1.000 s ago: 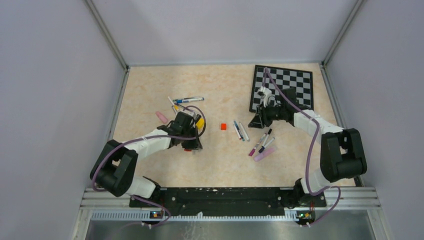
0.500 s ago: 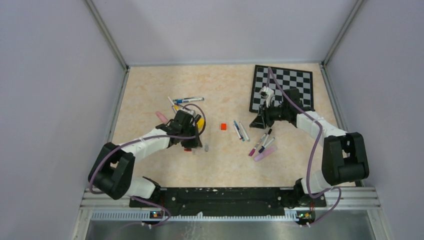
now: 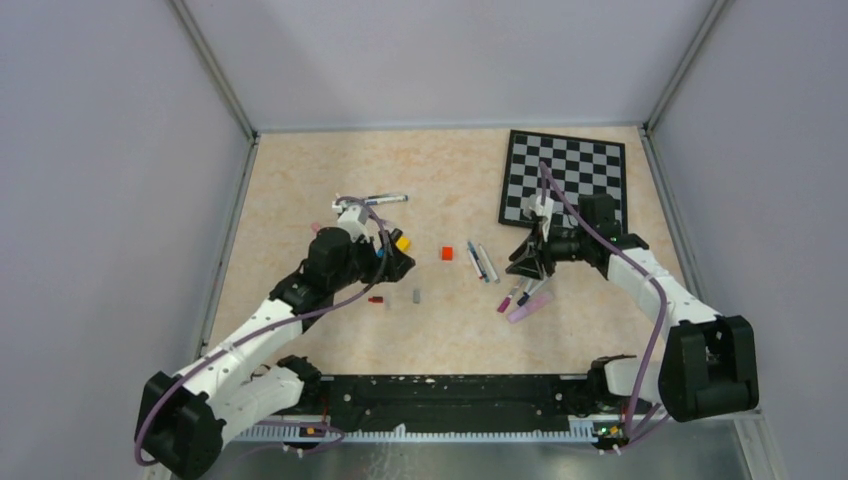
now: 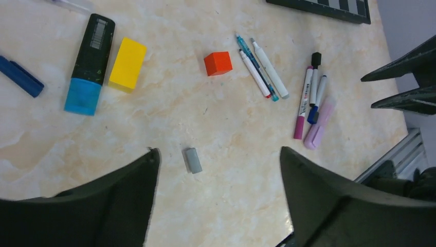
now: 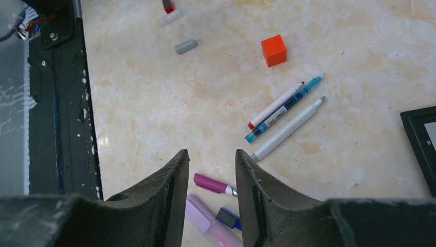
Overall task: Open the pen caps
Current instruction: Move the pen cap to the center of the board.
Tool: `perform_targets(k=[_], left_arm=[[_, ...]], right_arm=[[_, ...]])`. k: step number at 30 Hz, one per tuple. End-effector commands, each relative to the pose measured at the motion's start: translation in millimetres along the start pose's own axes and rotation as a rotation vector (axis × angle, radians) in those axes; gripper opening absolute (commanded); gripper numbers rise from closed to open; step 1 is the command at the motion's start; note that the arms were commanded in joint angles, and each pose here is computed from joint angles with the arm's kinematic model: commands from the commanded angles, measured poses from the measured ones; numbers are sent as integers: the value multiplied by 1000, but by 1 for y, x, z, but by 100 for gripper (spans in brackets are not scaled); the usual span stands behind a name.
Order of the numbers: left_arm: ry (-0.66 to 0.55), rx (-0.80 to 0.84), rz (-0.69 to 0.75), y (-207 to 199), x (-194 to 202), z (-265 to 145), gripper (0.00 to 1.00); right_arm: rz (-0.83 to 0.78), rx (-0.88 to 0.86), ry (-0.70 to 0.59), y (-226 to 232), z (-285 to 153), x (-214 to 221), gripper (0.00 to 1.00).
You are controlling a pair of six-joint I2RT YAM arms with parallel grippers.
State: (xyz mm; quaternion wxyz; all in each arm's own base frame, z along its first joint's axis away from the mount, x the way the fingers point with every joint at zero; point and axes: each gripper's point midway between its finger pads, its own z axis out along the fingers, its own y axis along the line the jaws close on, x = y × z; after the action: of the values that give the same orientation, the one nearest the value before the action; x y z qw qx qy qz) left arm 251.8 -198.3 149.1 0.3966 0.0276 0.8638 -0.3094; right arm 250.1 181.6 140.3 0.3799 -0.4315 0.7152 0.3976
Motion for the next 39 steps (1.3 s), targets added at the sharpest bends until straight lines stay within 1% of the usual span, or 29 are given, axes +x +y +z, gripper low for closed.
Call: perform_targets(k=[1,3,4,5,7,8,10,11,12,16,19,22,27,31,39], left_arm=[[-128,109,-43,-14,-12,3,97],[-78,153,-52,-20,-2,8,99],[-47,166,-54,-22,3,11,97],[-18,173,-44,-22,8,13,93],[52,142,-47,-17,18,20,83],[103,90,-47,-9,25,22,76],[173,-40,-39,9,33,30,54],[205,-99,-31,15,40,32,48],[222,-144,-14,18,44,34,46],[239,-316,58,21,54,43,47],[289,-446,45,29,64,49,48],[322,-511,32,34,70,56,48],[348,-521,37,33,78,65,48],[380,-500,39,30,86,71,42],[421,-460,46,23,97,76,40]], right_arm=[[-137,-36,-49,11,-4,-5,38],[-131,-24,-45,8,-4,-4,38],[-127,-18,-43,7,-5,-3,38],[-122,-13,-41,5,-5,-3,38],[-116,-7,-40,3,-6,-2,38],[-115,-2,-39,2,-6,-2,38],[-110,2,-37,1,-6,-1,38],[-109,6,-36,0,-6,-1,38],[-108,9,-37,-1,-7,-1,38],[-101,18,-36,-3,-8,0,38],[-95,26,-34,-5,-8,2,38],[-94,29,-35,-6,-9,2,38],[-90,38,-34,-8,-10,3,38],[-87,37,-34,-8,-10,3,38],[-86,38,-33,-8,-10,4,38]])
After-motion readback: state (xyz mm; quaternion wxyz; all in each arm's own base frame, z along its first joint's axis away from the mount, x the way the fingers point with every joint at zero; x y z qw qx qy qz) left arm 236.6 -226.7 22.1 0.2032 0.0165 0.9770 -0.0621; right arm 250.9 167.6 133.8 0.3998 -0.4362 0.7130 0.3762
